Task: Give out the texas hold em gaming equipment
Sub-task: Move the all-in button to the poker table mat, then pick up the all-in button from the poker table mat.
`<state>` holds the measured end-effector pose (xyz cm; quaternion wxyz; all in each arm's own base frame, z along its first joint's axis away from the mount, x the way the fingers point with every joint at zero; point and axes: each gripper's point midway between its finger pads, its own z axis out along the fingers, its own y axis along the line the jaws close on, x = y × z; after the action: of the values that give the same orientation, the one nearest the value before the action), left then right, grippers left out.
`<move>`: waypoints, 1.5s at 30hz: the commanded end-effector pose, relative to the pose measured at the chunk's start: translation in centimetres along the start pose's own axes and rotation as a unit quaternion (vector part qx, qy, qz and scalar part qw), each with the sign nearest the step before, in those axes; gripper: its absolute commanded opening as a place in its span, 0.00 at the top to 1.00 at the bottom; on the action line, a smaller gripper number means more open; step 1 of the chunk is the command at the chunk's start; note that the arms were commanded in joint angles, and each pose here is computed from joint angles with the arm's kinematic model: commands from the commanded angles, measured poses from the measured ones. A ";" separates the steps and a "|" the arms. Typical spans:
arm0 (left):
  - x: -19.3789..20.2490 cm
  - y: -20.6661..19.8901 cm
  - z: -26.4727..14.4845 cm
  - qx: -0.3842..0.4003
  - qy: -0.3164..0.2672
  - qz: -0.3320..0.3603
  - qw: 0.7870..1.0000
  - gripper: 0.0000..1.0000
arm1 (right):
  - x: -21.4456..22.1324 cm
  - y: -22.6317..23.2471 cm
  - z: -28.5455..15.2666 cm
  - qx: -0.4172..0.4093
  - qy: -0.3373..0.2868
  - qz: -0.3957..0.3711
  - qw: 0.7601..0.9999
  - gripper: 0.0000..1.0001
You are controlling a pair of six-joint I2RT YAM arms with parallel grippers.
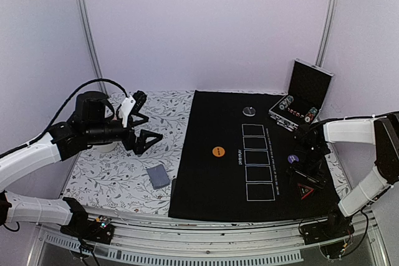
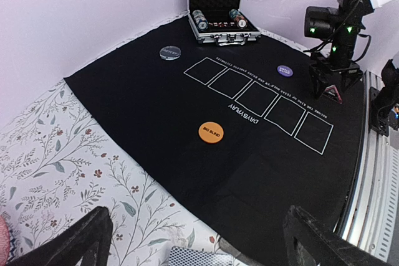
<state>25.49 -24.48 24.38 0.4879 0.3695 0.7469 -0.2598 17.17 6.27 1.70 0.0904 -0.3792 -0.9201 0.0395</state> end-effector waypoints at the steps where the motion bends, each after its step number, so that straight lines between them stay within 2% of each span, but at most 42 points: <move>1: 0.0 -0.8 -0.1 0.011 -0.004 0.008 1.000 0.02 | -1.1 -2.0 0.4 0.052 -0.035 0.025 0.998 0.00; 8: -0.1 -0.8 -0.1 0.011 -0.005 0.009 1.000 0.02 | -0.9 -1.3 1.1 0.022 -0.022 0.048 0.998 0.00; 14: -0.1 -0.8 -0.2 0.010 -0.007 0.009 1.000 0.02 | -1.0 -1.7 1.4 -0.001 -0.016 0.079 0.997 0.07; 22: -0.2 -0.9 -0.2 0.011 -0.008 0.010 1.000 0.02 | -1.7 -2.5 0.2 -0.004 -0.039 0.098 0.994 0.06; 45: -0.1 -0.8 -0.2 0.010 -0.007 0.010 1.000 0.02 | 0.1 0.3 1.9 -0.068 0.009 0.064 0.996 0.08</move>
<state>25.44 -24.46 24.50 0.4895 0.3695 0.7458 -0.2602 17.18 4.90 1.21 0.0499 -0.4605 -0.8863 0.0008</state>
